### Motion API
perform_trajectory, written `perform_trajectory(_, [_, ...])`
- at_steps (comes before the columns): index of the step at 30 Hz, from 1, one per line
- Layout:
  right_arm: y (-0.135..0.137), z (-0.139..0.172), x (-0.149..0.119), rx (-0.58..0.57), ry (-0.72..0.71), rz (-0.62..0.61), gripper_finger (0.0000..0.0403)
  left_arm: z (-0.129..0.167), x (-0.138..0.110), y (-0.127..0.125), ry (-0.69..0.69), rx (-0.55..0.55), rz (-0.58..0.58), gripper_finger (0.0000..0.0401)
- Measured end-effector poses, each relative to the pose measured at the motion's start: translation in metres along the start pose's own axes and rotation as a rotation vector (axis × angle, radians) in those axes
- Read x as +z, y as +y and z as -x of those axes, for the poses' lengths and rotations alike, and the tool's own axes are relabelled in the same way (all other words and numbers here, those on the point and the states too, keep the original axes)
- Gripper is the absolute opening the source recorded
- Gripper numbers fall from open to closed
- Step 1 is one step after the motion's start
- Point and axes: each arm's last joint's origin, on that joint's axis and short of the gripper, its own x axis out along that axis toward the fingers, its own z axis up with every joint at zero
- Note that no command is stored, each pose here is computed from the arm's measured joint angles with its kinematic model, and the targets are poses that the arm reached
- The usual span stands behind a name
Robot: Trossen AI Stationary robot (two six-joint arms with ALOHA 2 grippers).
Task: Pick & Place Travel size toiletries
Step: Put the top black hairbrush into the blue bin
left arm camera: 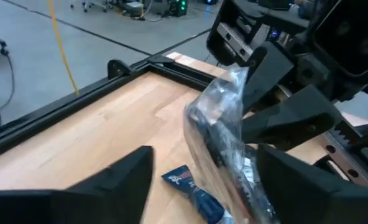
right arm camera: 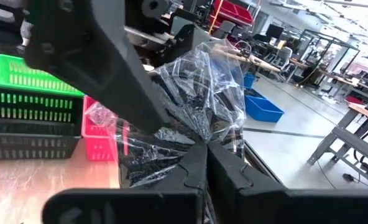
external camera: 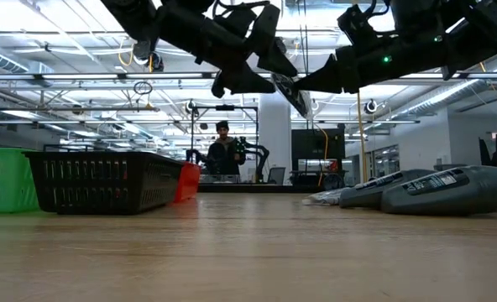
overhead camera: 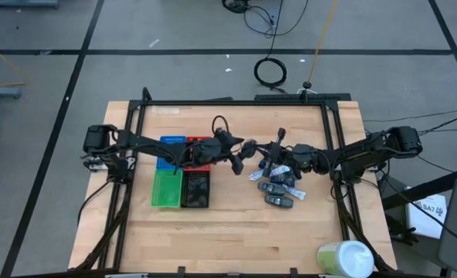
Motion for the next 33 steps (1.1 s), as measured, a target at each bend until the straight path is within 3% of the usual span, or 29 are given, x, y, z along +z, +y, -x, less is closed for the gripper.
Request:
perform_trajectory(9, [0.000, 0.000, 0.000, 0.002, -0.001, -0.020, 0.0000, 0.000, -0.001, 0.001, 0.007, 0.001, 0.015, 0.0021])
perform_trajectory(16, [0.000, 0.000, -0.001, 0.010, 0.006, -0.057, 0.0013, 0.004, 0.003, 0.001, 0.023, -0.003, -0.027, 0.0011])
perform_trajectory(21, [0.000, 0.003, -0.002, 0.043, 0.048, -0.059, 0.0075, 0.027, 0.024, 0.005, 0.020, 0.075, -0.064, 0.0013])
perform_trajectory(27, [-0.007, 0.014, 0.007, 0.044, 0.051, -0.142, 0.0178, 0.069, 0.044, 0.009, 0.051, 0.225, -0.130, 0.0011])
perform_trajectory(33, [-0.022, 0.036, 0.021, 0.043, 0.066, -0.199, 0.0240, 0.118, 0.033, 0.022, 0.151, 0.475, -0.096, 0.0011])
